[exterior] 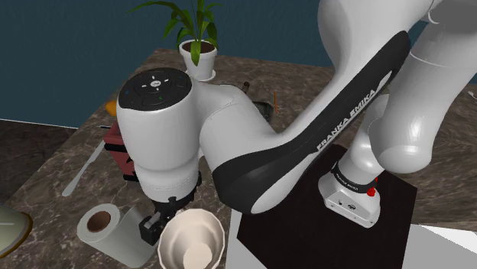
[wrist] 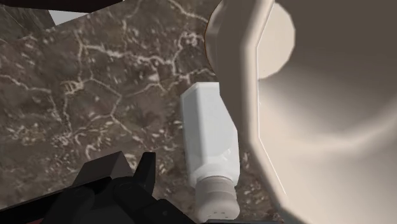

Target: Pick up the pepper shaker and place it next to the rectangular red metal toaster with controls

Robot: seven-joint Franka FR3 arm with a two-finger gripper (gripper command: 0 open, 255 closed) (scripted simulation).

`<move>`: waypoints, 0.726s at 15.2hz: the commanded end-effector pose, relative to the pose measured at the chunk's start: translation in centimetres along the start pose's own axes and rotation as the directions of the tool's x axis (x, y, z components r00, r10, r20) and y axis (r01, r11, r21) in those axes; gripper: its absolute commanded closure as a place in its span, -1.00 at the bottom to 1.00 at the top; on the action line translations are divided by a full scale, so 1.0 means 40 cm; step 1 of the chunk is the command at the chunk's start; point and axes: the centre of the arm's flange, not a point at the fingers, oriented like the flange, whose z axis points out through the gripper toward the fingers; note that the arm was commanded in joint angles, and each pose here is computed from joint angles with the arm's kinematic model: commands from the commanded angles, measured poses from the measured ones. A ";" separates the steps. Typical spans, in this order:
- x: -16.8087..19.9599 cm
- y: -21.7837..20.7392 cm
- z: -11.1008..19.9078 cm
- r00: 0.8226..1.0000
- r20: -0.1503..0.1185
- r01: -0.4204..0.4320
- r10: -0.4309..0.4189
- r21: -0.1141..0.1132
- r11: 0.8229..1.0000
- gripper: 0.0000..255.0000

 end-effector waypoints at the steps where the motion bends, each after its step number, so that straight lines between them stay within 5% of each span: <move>1: -0.002 0.000 -0.051 1.000 0.000 0.000 0.000 0.000 1.000 -1.00; 3: -0.002 0.000 -0.110 1.000 0.000 0.000 0.000 0.000 1.000 -1.00; 11: -0.002 0.000 -0.110 1.000 0.000 0.000 0.000 0.000 1.000 -1.00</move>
